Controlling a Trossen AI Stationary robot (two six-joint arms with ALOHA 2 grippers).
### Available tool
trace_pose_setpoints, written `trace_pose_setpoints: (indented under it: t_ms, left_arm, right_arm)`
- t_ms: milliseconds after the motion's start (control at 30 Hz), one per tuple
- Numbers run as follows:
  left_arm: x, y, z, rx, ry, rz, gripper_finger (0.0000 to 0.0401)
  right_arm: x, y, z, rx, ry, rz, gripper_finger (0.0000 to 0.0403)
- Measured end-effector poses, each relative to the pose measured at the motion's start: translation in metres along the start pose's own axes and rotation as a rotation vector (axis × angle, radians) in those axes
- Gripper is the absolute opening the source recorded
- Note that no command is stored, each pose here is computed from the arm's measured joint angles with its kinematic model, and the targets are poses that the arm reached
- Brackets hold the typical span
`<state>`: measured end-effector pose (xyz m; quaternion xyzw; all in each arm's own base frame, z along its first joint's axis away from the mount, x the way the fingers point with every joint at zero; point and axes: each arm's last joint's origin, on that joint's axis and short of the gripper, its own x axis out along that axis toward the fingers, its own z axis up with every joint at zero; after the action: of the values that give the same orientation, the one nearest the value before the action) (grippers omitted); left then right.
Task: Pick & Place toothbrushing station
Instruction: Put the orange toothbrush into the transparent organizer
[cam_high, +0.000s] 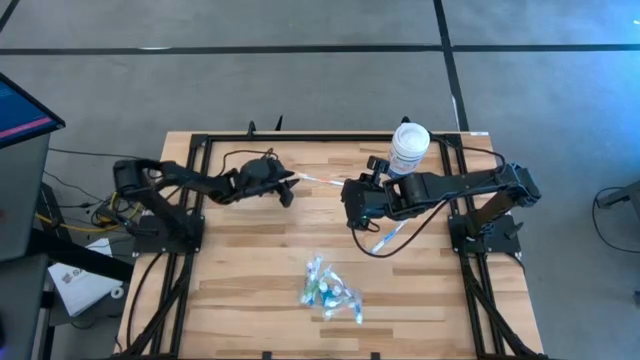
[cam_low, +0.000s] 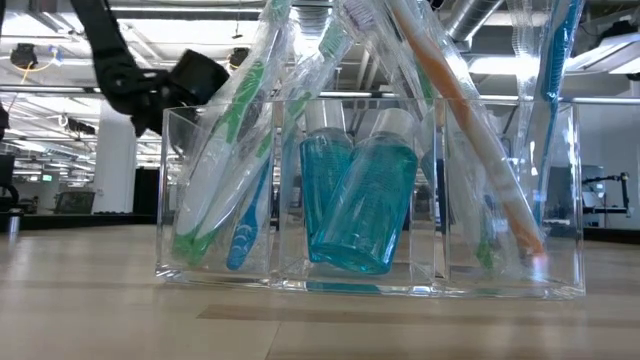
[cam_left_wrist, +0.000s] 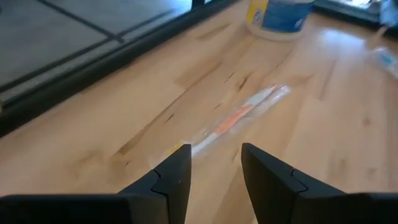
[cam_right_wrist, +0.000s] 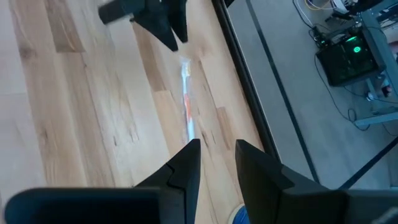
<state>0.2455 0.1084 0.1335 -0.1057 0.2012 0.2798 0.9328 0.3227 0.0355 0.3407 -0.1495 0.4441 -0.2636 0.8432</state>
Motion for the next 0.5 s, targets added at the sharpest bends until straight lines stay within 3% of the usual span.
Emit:
trace_pose_setpoints:
  t_ms: [267, 500]
  left_arm:
    - [0.027, 0.016, 0.005, -0.009, 0.184, 0.087, 0.0136]
    - [0.03, 0.024, 0.011, -0.04, 0.205, 0.015, 0.0136]
  right_arm:
    - [0.0, 0.0, 0.0, -0.006, -0.004, 0.001, 0.0091]
    - [0.0, 0.0, 0.0, -0.006, -0.003, 0.0, 0.0091]
